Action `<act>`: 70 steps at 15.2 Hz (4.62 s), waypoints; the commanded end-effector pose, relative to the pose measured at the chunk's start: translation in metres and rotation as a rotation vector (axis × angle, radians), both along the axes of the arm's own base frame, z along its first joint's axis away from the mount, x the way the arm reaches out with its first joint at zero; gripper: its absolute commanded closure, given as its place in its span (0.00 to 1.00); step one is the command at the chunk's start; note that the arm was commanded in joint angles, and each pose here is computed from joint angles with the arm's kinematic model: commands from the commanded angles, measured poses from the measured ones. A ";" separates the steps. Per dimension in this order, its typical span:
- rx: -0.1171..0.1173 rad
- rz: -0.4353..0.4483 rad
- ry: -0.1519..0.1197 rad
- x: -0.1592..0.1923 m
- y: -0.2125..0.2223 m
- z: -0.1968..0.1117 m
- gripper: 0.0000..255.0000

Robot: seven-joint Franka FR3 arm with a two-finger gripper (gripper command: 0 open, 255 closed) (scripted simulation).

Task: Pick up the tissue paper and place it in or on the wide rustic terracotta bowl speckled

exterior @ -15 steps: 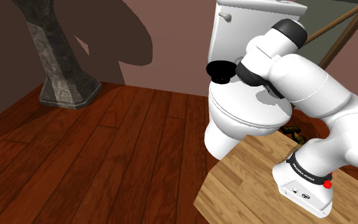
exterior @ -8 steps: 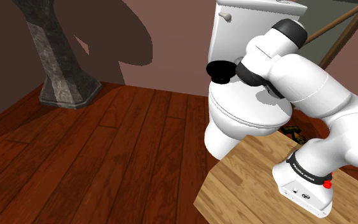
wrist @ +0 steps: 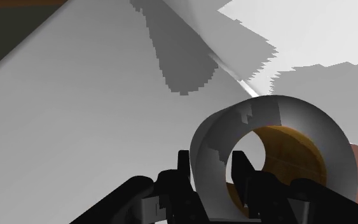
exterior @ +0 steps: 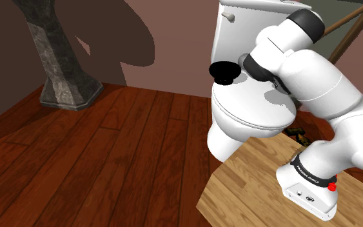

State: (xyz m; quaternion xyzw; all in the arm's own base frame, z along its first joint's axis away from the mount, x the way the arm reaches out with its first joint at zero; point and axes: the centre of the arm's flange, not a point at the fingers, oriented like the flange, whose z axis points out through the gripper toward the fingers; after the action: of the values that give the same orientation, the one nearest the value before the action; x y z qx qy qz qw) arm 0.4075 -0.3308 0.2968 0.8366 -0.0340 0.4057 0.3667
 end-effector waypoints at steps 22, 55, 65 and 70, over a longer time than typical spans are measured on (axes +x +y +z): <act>0.000 0.000 0.000 0.000 0.000 0.122 1.00; 0.000 0.000 0.000 0.028 0.198 0.113 1.00; 0.000 0.000 0.000 0.028 0.198 0.078 1.00; 0.000 0.000 0.000 0.028 0.198 0.078 0.00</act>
State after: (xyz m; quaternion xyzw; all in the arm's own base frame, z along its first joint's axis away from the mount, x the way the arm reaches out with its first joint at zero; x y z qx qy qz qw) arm 0.4355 -0.1325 0.3747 0.8366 -0.0340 0.4055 0.3668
